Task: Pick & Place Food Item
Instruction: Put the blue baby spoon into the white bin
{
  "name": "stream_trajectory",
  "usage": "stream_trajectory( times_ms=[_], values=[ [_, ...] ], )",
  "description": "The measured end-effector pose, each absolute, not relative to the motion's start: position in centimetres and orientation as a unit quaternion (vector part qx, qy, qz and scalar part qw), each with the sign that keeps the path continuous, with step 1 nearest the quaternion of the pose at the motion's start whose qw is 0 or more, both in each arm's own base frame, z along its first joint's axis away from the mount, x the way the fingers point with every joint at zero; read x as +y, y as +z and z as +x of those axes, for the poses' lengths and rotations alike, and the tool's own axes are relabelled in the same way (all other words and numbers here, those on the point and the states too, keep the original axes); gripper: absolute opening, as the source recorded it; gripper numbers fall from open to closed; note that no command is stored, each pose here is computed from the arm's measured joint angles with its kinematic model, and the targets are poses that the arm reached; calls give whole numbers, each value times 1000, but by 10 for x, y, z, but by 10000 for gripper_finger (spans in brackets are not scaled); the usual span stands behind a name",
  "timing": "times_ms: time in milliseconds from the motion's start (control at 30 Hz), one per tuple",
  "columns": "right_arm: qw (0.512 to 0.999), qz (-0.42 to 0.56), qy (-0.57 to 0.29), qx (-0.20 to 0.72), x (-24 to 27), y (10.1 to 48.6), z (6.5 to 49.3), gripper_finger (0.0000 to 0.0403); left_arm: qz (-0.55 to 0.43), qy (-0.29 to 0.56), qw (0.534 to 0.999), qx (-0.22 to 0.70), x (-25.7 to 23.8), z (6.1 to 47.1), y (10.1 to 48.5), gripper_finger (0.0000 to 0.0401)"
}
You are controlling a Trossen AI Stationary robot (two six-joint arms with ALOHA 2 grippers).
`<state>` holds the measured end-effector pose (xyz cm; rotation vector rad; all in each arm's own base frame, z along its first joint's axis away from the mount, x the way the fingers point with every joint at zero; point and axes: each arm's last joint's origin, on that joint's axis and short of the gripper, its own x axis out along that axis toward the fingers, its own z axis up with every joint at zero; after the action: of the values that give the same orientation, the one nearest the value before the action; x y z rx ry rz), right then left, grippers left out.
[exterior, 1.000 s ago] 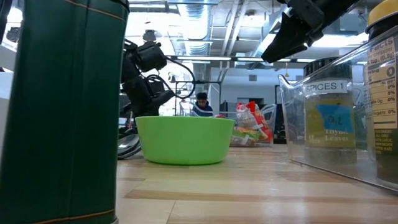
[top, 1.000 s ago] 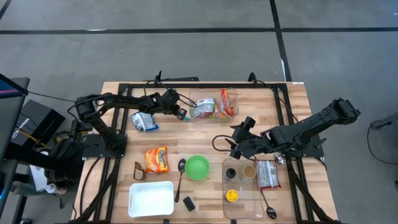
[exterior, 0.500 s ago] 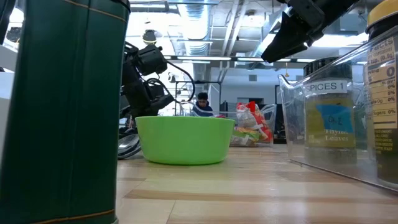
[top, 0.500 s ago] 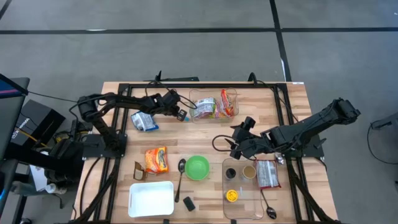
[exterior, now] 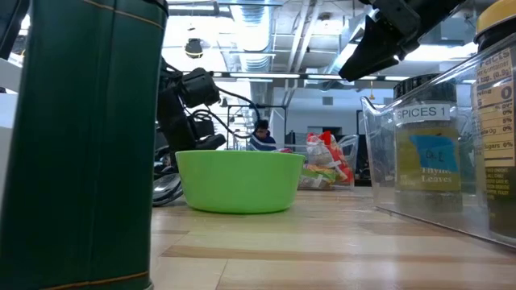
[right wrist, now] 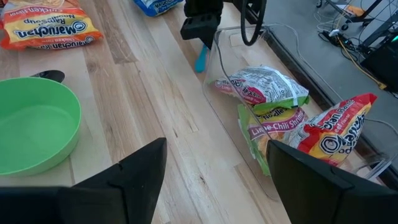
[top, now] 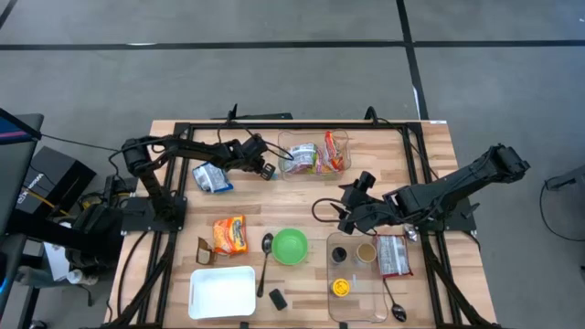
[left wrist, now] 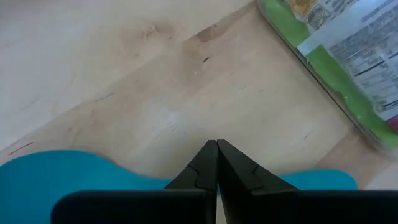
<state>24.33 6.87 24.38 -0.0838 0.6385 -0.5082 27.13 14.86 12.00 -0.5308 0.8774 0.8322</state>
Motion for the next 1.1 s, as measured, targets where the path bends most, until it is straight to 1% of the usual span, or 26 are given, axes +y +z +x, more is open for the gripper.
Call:
stream_trajectory(
  times_ms=[600,1100],
  values=[
    [917,-41,-247,311,69,244,243,270,-242,355,790,438,134,273,120,0],
    [917,-41,-247,311,69,244,243,270,-256,354,779,449,131,270,121,0]
  ],
)
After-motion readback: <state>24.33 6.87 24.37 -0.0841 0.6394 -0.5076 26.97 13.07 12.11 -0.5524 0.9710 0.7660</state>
